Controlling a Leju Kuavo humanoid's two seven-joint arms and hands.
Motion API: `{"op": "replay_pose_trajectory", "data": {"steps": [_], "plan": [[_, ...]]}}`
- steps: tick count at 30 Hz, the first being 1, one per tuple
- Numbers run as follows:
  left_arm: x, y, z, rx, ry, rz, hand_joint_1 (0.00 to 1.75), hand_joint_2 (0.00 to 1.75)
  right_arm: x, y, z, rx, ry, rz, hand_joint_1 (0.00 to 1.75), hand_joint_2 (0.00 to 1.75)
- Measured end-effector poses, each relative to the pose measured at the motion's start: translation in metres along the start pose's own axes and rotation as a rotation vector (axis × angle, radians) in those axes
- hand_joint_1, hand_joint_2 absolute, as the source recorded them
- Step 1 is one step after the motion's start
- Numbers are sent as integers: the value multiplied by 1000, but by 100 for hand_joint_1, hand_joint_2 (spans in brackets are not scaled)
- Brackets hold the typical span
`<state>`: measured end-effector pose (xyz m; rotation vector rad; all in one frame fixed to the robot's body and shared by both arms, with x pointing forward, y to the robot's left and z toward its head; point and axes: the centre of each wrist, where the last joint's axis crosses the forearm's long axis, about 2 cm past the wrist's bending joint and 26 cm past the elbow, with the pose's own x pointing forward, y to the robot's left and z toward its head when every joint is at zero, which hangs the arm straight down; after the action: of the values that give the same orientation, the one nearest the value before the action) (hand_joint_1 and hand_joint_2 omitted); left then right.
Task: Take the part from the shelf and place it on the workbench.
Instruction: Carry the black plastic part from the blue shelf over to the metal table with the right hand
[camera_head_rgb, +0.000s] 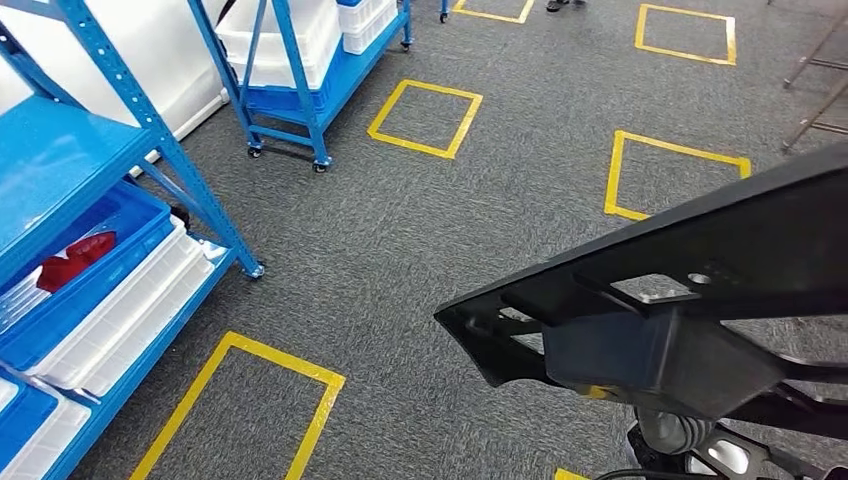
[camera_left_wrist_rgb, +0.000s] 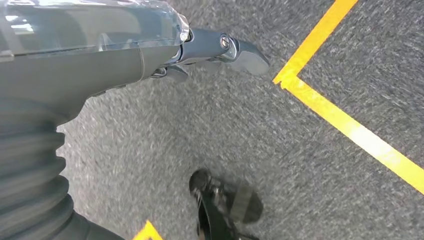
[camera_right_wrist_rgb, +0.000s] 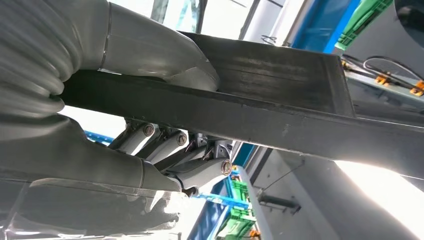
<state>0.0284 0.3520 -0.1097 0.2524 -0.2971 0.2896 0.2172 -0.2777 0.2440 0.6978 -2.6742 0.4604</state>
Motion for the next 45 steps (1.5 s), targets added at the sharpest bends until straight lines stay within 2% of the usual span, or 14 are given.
{"op": "replay_pose_trajectory", "data": {"steps": [17, 31, 39, 45], "plan": [[1, 22, -3, 28, -4, -61, 0, 175, 4, 7, 14, -83, 19, -15, 175, 175], [10, 26, -5, 21, -42, -67, 0, 175, 7, 13, 8, -115, -19, -11, 175, 175], [16, 22, -6, 16, -20, -57, 0, 175, 10, 15, 1, -126, -24, 47, 175, 175], [15, 9, -4, -23, -13, -50, 0, 175, 8, 20, -7, -133, -27, 95, 175, 175]]}}
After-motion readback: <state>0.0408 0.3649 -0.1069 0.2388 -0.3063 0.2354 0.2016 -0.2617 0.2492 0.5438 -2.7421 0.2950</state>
